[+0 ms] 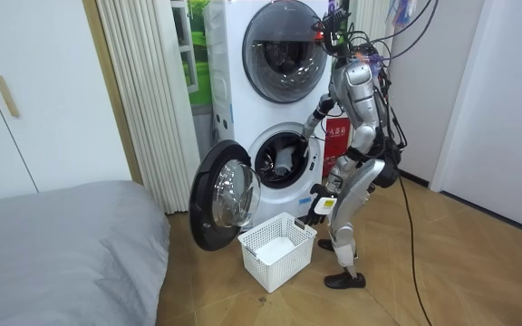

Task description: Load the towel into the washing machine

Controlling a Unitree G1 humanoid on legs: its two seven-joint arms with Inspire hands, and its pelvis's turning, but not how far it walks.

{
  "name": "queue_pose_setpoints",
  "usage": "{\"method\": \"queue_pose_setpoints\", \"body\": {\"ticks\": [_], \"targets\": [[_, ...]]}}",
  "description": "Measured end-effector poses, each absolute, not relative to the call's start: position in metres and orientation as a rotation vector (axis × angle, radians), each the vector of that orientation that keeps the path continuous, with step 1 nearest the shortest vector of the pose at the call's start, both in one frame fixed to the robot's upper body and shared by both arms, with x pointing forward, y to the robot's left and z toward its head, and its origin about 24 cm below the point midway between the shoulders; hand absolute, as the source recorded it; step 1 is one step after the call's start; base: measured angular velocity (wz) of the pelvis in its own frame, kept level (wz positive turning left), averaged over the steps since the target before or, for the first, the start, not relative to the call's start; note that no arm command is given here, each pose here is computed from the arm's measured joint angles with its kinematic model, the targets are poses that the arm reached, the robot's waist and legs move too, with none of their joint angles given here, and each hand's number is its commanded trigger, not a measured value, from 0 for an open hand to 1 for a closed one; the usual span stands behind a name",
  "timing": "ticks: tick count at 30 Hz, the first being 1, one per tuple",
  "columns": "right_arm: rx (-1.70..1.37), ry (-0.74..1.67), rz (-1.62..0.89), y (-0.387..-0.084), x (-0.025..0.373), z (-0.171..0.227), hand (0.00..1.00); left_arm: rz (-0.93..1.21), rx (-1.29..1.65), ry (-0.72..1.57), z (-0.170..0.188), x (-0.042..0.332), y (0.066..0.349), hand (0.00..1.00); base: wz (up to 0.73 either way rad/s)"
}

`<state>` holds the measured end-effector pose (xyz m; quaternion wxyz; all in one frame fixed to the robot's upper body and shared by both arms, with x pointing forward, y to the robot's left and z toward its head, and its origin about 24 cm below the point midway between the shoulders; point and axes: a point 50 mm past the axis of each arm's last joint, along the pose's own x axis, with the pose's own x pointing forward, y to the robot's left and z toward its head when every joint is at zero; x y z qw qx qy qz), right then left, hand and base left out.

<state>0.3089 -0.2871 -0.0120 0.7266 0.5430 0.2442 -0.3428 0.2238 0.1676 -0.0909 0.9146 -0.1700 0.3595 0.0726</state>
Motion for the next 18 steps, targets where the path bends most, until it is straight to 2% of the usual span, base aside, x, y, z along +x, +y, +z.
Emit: {"method": "queue_pose_setpoints", "body": {"ticks": [6,7,8,9,18], "targets": [[1.26,0.559,-0.834,-0.287,0.323,0.008,1.0,0.132,-0.27,0.687,-0.085,0.229,0.167,0.0,0.03],[1.272,0.565,-0.845,-0.286,0.326,0.013,0.81,0.136,-0.268,0.671,-0.083,0.231,0.168,0.0,0.0],[1.281,0.563,-0.848,-0.285,0.328,0.016,0.07,0.14,-0.27,0.661,-0.082,0.231,0.169,0.0,0.0],[1.3,0.565,-0.856,-0.285,0.33,0.019,0.0,0.15,-0.276,0.642,-0.08,0.23,0.171,0.0,0.0],[1.445,0.516,-1.052,-0.302,0.322,0.022,0.0,0.16,-0.217,0.539,-0.071,0.234,0.17,0.0,0.11]]}}
